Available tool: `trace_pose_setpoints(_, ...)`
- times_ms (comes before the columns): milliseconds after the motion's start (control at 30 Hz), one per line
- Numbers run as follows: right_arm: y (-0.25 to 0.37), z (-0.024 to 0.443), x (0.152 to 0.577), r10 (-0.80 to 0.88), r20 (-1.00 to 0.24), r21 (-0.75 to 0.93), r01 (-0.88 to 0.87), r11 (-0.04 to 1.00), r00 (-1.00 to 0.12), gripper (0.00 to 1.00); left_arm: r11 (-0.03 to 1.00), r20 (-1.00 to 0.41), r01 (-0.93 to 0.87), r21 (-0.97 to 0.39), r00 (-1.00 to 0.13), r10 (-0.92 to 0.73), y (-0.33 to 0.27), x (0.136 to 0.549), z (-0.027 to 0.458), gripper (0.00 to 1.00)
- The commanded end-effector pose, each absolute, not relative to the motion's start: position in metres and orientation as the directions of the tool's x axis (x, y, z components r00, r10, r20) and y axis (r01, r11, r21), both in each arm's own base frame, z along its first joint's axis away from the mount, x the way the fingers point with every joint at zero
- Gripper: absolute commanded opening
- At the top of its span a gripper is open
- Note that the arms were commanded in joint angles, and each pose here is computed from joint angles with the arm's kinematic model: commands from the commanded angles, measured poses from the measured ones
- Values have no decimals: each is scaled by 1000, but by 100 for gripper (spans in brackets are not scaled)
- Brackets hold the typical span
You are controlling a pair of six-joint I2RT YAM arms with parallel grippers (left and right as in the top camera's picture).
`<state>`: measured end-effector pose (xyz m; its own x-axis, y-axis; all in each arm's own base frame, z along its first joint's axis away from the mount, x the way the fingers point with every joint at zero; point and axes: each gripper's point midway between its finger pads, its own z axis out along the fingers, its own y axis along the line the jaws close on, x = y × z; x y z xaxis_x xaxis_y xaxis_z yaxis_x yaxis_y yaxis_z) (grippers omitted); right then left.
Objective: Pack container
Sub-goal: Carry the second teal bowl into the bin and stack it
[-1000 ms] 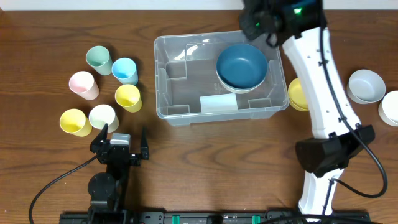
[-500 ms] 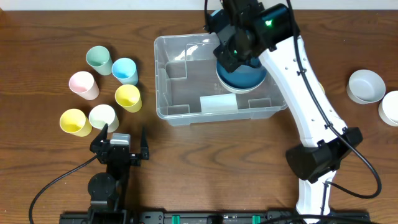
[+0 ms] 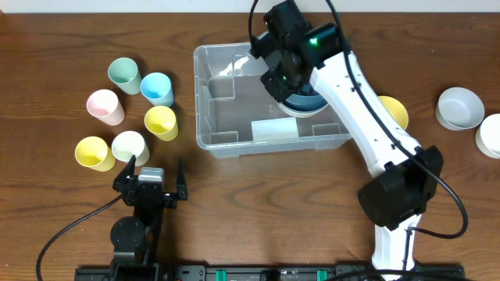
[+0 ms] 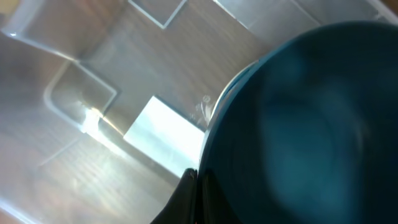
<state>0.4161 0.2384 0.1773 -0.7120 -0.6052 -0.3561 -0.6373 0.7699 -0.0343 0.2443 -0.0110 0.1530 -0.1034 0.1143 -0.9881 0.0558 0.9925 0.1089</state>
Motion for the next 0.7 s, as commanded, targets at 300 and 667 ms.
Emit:
trace_pose_setpoints(300,225,137,428,-582,-346,-64,-600,797,-736,1,994,-983,42,101,-150,107,-8,244,137,98)
trace_pose_setpoints(667,202,130,441,-551,-348,-96,-555,826,-759,2,994,-983,42,101,-150,107,-8,244,137,98)
